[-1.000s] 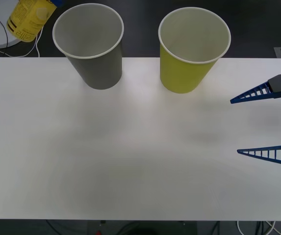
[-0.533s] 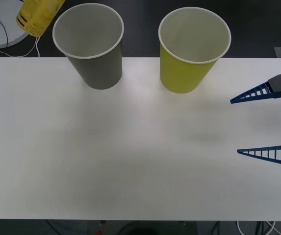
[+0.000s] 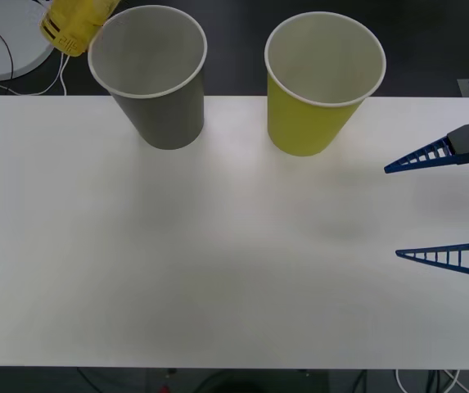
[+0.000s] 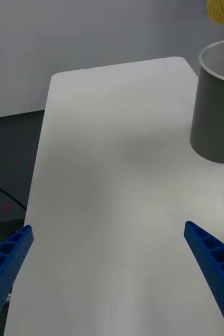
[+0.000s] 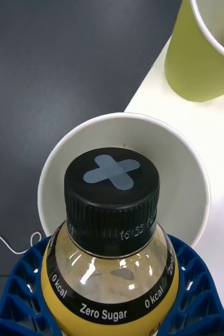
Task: Put the can into the green bin and the plastic bottle into the gray bin
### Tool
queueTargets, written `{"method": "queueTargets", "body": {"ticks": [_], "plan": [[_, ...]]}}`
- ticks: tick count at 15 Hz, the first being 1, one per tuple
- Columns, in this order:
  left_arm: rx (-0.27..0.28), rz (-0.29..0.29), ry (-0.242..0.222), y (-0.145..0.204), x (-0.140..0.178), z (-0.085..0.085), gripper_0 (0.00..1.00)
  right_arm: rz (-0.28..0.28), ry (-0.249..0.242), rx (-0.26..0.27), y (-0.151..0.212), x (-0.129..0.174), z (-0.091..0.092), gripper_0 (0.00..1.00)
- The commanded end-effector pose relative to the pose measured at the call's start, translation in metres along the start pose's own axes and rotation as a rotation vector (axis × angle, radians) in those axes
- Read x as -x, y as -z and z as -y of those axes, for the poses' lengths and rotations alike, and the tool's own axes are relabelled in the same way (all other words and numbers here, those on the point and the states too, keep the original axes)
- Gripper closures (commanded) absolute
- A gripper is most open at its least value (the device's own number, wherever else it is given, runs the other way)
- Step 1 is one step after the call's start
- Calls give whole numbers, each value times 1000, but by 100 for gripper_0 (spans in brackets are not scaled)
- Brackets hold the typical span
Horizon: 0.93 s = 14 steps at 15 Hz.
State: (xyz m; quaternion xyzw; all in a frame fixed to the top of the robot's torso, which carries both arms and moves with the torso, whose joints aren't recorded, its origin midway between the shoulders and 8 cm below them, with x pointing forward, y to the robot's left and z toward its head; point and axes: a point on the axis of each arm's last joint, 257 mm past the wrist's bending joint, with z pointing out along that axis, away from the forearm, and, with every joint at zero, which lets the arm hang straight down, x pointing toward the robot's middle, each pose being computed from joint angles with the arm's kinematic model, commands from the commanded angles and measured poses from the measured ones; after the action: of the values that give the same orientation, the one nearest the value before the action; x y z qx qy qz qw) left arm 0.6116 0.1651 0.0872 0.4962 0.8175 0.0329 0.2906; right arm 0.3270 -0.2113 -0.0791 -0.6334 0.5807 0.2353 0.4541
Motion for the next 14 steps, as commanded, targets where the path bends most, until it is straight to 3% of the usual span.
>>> {"method": "queueTargets", "body": {"ticks": [1,5,12,13,14], "plan": [[-15,2,-46,-7,14,13,100,0,0,0,0,0,0,0],[-39,22,-96,-13,38,33,100,0,0,0,0,0,0,0],[-41,45,-139,-16,51,41,100,0,0,0,0,0,0,0],[-44,47,-144,-16,52,42,90,0,0,0,0,0,0,0],[-42,47,-145,-16,52,41,17,0,0,0,0,0,0,0]]}}
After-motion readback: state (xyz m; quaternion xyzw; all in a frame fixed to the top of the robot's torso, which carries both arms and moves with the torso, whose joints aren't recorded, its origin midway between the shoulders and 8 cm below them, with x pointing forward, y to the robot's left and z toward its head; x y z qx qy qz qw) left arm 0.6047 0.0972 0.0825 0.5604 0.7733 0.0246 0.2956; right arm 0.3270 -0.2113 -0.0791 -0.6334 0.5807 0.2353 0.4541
